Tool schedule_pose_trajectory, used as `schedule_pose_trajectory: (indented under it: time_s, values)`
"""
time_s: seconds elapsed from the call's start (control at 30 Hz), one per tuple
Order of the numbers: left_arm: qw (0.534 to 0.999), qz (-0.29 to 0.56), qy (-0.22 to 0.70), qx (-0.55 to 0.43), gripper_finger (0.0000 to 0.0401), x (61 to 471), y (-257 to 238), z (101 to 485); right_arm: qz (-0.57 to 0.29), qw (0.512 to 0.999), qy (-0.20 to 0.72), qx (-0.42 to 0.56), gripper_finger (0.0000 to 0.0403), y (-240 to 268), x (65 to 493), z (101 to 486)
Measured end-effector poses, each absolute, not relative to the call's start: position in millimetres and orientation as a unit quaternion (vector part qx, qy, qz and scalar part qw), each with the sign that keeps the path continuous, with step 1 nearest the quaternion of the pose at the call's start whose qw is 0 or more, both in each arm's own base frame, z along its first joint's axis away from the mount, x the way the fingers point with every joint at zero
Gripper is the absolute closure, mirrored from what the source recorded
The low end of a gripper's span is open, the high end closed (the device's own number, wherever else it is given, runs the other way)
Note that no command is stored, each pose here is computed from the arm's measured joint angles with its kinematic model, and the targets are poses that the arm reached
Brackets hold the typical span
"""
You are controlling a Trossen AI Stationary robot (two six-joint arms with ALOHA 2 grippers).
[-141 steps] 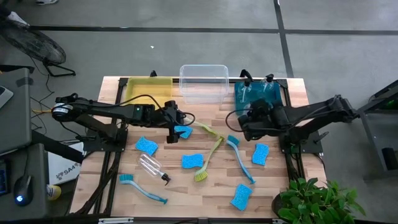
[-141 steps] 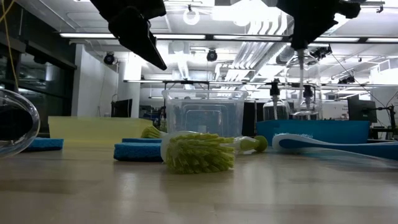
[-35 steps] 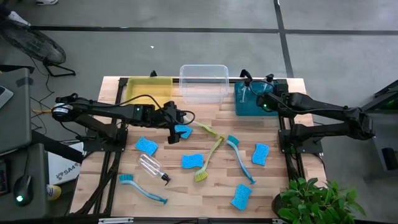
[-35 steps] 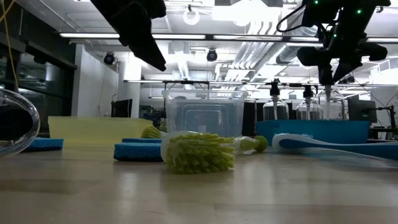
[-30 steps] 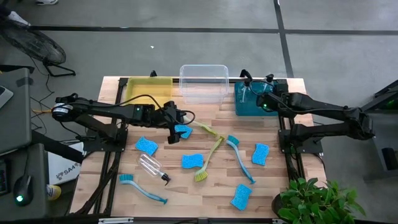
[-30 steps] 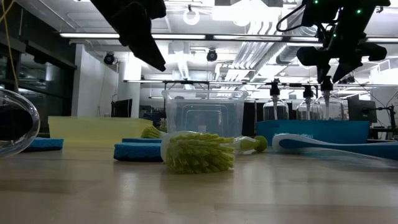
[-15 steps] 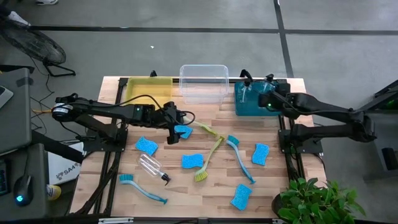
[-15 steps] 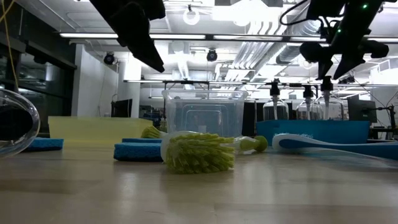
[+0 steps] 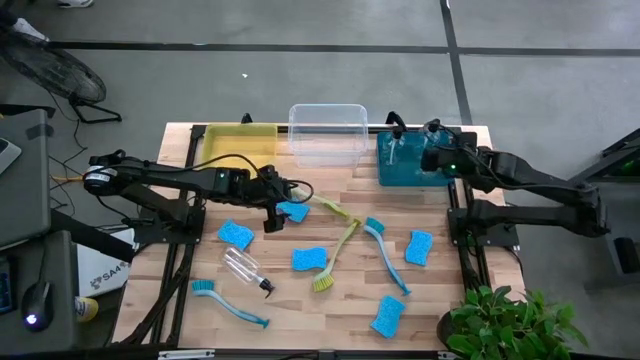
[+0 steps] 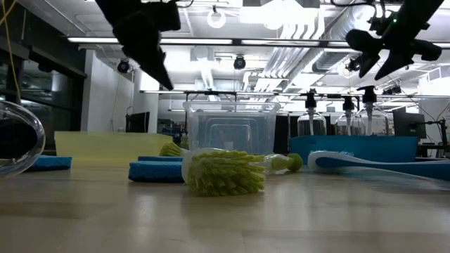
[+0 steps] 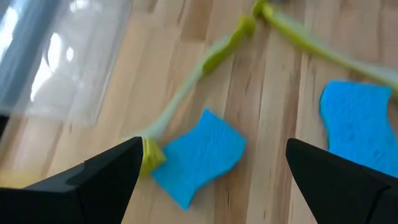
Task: Pick & Place Kitchen Sink Supplies
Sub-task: Put the transparent spray bottle into the blue bin
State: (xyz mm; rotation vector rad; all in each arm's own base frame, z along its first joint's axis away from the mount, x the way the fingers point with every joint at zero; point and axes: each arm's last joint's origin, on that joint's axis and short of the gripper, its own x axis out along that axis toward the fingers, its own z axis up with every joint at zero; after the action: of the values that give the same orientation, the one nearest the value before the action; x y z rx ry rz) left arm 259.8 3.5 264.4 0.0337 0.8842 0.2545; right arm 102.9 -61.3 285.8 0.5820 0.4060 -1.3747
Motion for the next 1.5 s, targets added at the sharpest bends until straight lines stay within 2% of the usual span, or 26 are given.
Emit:
schedule_pose_trajectory:
  time_s: [0.27, 0.57, 0.83, 1.13, 1.27, 1.5]
  values:
    - [0.87, 0.138, 0.474, -0.006, 0.0013, 250, 1, 258, -0.572, 0.771, 0.14, 0.243, 0.0219, -59, 102, 301]
    - [0.876, 0.114, 0.466, 0.041, 0.0013, 237, -29, 248, -0.471, 0.858, 0.068, 0.192, 0.0219, -45, 114, 325]
    - [0.895, 0.097, 0.434, 0.024, 0.0013, 202, -46, 248, -0.361, 0.924, 0.003, 0.122, 0.022, -23, 134, 349]
    - [0.907, 0.032, 0.419, -0.028, 0.0013, 166, -55, 244, -0.264, 0.963, -0.006, 0.058, 0.022, 14, 162, 354]
    - [0.896, 0.001, 0.439, -0.067, 0.0013, 160, -59, 240, -0.221, 0.974, 0.002, 0.051, 0.022, 33, 170, 350]
    - [0.868, -0.054, 0.484, -0.097, 0.0013, 159, -63, 234, -0.194, 0.98, 0.027, 0.035, 0.022, 60, 179, 340]
